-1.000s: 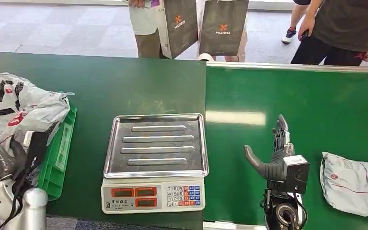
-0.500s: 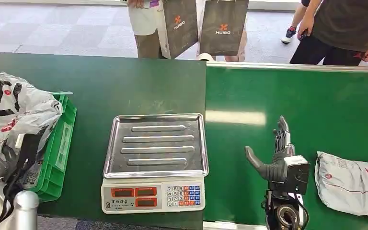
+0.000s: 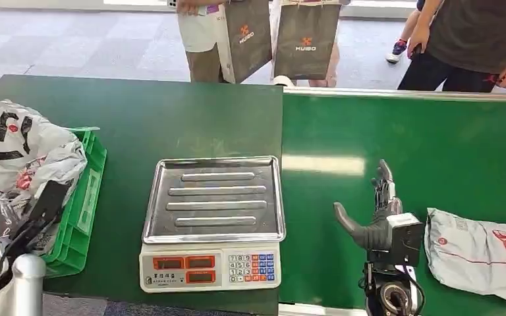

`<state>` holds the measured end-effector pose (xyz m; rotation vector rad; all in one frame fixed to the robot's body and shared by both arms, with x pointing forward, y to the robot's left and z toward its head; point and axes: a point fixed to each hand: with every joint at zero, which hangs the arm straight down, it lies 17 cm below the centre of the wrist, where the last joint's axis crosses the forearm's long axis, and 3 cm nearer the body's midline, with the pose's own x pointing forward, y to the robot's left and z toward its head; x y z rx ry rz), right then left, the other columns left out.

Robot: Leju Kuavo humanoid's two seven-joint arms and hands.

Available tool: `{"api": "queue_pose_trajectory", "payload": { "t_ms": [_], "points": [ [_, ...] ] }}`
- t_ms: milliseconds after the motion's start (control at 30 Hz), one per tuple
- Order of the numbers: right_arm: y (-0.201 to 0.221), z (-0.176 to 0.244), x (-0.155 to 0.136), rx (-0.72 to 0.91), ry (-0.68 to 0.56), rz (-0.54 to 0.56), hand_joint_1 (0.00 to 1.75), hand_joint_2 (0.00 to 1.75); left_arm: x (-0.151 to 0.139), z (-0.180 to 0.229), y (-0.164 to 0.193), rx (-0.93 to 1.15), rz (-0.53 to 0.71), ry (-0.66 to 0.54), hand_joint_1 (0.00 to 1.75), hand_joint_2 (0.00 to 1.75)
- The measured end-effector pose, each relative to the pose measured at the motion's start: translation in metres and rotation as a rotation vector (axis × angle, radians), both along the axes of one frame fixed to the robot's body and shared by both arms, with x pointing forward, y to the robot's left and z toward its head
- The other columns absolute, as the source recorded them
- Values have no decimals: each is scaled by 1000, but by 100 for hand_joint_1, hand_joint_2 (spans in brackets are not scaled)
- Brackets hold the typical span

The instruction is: Moved the parcel from conveyor to table for the left to box.

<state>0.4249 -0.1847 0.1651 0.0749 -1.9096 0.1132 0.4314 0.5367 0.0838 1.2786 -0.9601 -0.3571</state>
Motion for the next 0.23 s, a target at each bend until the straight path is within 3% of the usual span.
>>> {"api": "queue_pose_trajectory", "payload": {
  "t_ms": [133,233],
  "points": [
    [1,0,0,-5,0,7,0,175,5,-11,-11,-28,-59,49,0,175],
    [2,1,1,-3,-2,10,0,175,5,0,-10,-8,-56,-13,0,175]
  ]
}}
